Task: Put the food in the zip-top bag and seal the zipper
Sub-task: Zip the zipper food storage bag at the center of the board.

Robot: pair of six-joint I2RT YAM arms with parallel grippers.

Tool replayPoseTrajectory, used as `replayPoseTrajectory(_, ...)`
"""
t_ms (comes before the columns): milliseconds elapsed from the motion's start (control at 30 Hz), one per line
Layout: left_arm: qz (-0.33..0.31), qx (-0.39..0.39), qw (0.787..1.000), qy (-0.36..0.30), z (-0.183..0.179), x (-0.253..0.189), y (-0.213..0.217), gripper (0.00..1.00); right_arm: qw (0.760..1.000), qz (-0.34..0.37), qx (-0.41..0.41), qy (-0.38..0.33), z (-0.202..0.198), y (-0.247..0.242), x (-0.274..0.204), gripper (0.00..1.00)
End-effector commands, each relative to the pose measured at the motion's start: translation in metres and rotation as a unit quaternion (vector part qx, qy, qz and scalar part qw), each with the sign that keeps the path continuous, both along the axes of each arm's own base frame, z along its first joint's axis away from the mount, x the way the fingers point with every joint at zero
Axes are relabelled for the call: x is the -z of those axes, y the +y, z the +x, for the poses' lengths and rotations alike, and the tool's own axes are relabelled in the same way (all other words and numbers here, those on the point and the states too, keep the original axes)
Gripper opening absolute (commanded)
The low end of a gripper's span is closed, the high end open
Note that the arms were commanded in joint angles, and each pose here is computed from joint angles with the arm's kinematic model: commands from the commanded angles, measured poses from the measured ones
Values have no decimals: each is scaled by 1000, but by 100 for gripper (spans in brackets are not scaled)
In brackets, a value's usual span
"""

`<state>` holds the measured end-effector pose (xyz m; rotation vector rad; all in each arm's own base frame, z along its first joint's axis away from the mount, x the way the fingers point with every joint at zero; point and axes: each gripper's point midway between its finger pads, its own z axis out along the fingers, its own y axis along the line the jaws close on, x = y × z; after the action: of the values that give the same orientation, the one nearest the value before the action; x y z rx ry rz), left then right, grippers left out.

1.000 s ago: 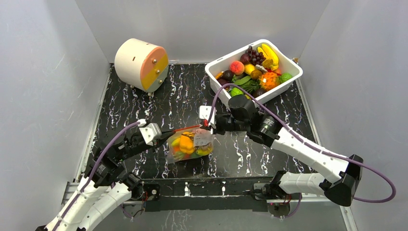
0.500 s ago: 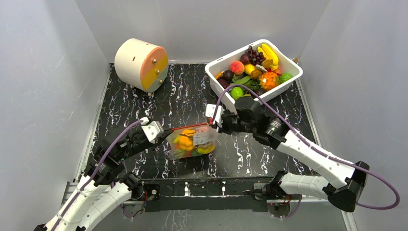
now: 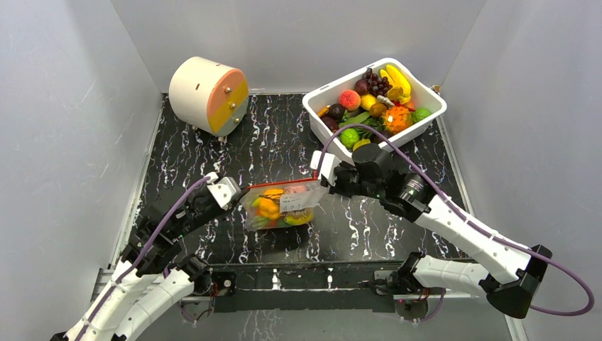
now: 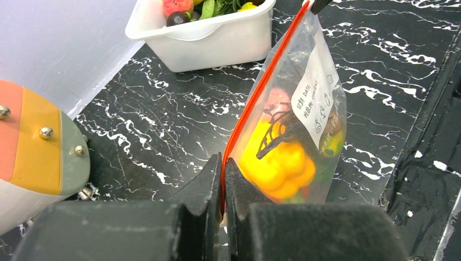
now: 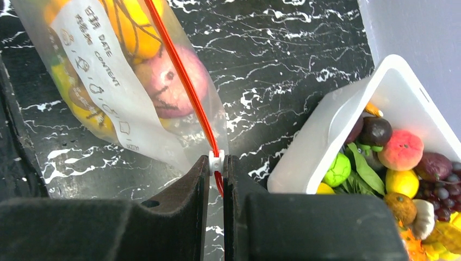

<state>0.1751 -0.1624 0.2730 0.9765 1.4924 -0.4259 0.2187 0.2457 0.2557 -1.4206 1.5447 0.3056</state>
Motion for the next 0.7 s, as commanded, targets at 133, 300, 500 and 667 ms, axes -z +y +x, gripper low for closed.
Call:
replayPoseTrajectory(133, -9, -61, 997, -50, 8, -31, 23, 0, 993, -8, 112, -44, 23, -43, -35, 0)
replayPoseTrajectory(300, -7, -62, 997, -51, 8, -30, 24, 0, 990, -10, 133, -47, 26, -51, -41, 0)
replayPoseTrajectory(500, 0, -70, 996, -51, 11, -23, 26, 0, 985, 6, 162, -56, 29, -59, -53, 0)
replayPoseTrajectory(667, 1, -58, 998, -33, 12, -14, 19, 0, 982, 17, 180, -50, 32, -60, -56, 0)
